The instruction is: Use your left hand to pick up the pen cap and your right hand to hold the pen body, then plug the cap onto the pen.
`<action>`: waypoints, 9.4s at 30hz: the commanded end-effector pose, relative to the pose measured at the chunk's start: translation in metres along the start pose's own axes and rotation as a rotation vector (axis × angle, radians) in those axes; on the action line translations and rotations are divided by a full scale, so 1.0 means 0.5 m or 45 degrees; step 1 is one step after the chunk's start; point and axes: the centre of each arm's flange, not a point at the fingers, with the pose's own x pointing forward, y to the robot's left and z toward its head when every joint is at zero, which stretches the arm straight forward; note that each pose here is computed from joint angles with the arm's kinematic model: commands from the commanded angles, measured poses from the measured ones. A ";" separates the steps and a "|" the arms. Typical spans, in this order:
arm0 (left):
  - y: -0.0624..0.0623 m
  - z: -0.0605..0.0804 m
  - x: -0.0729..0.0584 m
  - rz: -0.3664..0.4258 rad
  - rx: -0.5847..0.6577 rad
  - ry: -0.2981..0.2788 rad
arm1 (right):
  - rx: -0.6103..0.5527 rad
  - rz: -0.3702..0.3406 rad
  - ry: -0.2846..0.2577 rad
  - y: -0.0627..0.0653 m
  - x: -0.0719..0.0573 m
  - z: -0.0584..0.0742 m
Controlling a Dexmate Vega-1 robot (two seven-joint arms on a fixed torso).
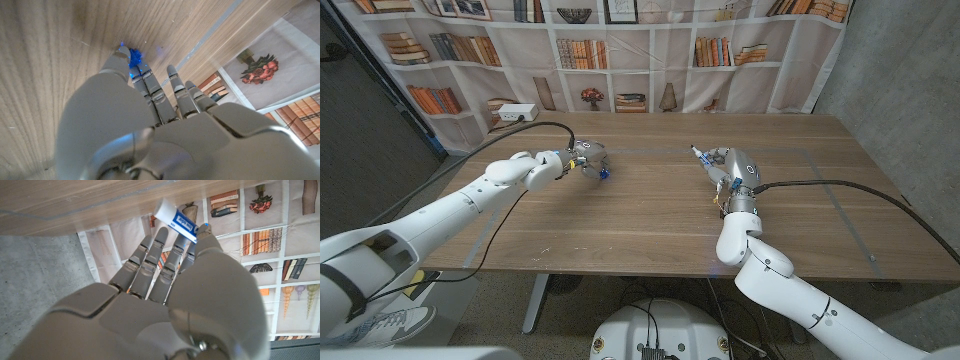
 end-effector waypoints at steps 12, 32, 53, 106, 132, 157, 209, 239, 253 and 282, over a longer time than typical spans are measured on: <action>-0.051 0.031 -0.010 -0.018 -0.101 0.011 | -0.014 0.041 -0.011 0.003 0.008 0.001; 0.002 0.028 -0.025 0.075 -0.036 0.051 | -0.005 -0.021 -0.014 -0.018 -0.017 -0.004; 0.150 0.019 -0.072 0.405 -0.036 0.164 | -0.061 -0.082 -0.055 -0.036 -0.024 0.008; 0.376 0.197 -0.139 0.971 0.145 0.374 | -0.093 -0.018 -0.287 -0.036 0.054 0.055; 0.416 0.282 -0.119 0.973 0.186 0.363 | 0.029 -0.042 -0.331 -0.063 0.094 0.042; 0.412 0.291 -0.132 0.918 0.244 0.233 | -0.136 -0.185 -0.385 -0.054 0.069 0.076; 0.464 0.298 -0.114 0.971 0.642 0.205 | 0.288 0.108 -0.202 -0.043 0.091 0.065; 0.559 0.290 -0.119 0.806 1.030 -0.044 | 0.673 0.324 -0.159 -0.019 0.091 0.045; 0.588 0.293 -0.122 0.753 1.149 -0.185 | 0.742 0.286 -0.150 -0.026 0.086 0.043; 0.553 0.299 -0.090 0.928 1.141 -0.317 | 1.010 0.329 -0.171 -0.052 0.084 0.033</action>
